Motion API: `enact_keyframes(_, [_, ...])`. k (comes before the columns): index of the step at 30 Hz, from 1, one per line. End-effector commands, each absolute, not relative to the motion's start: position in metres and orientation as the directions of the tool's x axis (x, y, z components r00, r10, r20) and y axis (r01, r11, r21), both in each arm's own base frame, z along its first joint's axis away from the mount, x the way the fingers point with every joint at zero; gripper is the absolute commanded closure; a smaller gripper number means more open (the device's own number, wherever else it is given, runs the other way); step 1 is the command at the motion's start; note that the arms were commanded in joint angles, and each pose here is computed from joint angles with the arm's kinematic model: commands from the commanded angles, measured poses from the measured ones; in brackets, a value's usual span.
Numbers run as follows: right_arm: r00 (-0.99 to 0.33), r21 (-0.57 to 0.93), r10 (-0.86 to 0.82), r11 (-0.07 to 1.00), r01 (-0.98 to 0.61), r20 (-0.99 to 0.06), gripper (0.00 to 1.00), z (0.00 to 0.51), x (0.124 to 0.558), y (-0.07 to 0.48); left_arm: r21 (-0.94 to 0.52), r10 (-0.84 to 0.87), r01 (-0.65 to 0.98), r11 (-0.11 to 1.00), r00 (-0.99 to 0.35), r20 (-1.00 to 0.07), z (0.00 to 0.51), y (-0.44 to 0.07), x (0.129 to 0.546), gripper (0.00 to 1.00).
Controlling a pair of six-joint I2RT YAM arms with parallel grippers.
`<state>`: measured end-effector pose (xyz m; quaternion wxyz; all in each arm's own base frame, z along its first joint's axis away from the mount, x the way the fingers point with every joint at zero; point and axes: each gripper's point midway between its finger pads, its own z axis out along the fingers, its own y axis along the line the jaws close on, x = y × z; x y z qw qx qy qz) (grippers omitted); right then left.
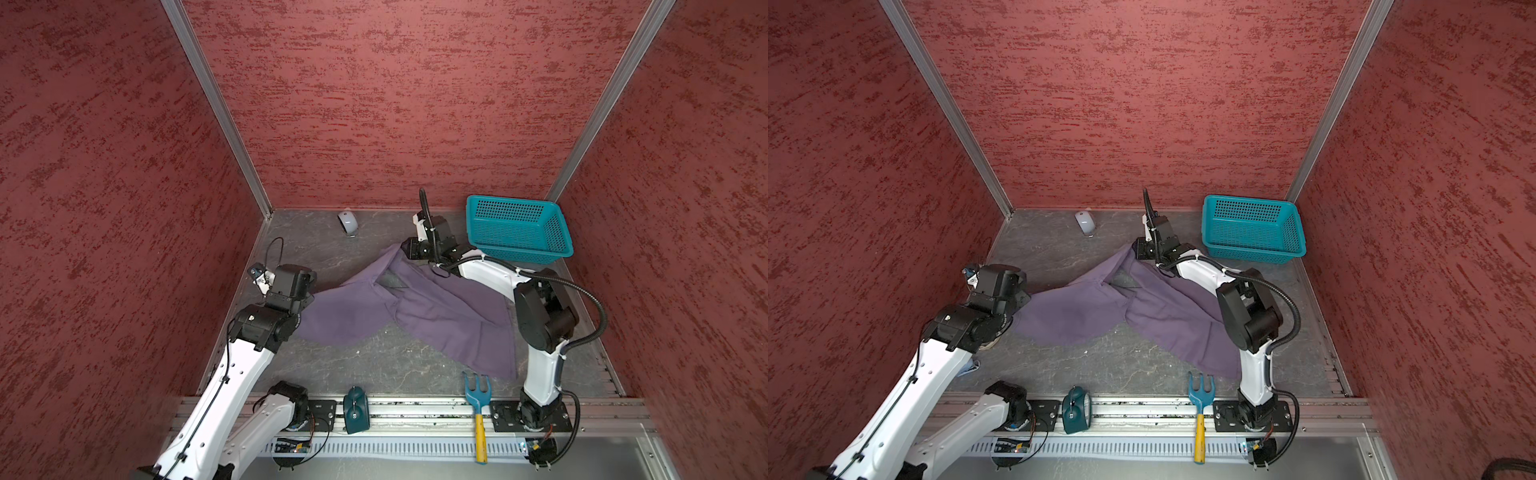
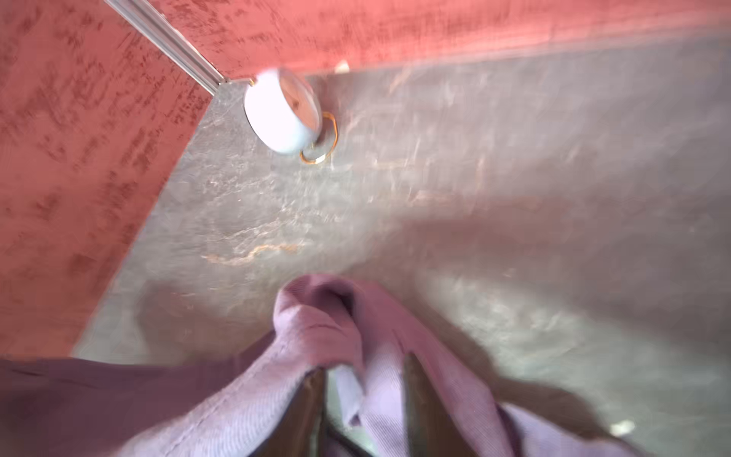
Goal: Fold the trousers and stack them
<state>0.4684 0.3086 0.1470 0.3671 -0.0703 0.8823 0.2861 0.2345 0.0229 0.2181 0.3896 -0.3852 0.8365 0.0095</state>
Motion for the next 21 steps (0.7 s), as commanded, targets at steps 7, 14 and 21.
enact_keyframes(7, [-0.698,0.279,-0.022,0.907,-0.315,-0.716,0.48,0.159,0.444,0.261,-0.320,-0.738,-0.719,0.617,-0.388,-0.553,0.181,0.037,0.236,0.36])
enact_keyframes(14, [-0.775,0.156,0.072,0.987,-0.035,-0.628,0.41,0.137,0.405,0.159,-0.386,-0.723,-0.660,0.644,-0.360,-0.589,0.198,0.033,0.265,0.29])
enact_keyframes(21, [-0.820,0.133,0.302,0.953,0.272,-0.486,0.38,0.086,0.350,0.053,-0.396,-0.702,-0.592,0.702,-0.481,-0.525,0.159,0.004,0.307,0.28])
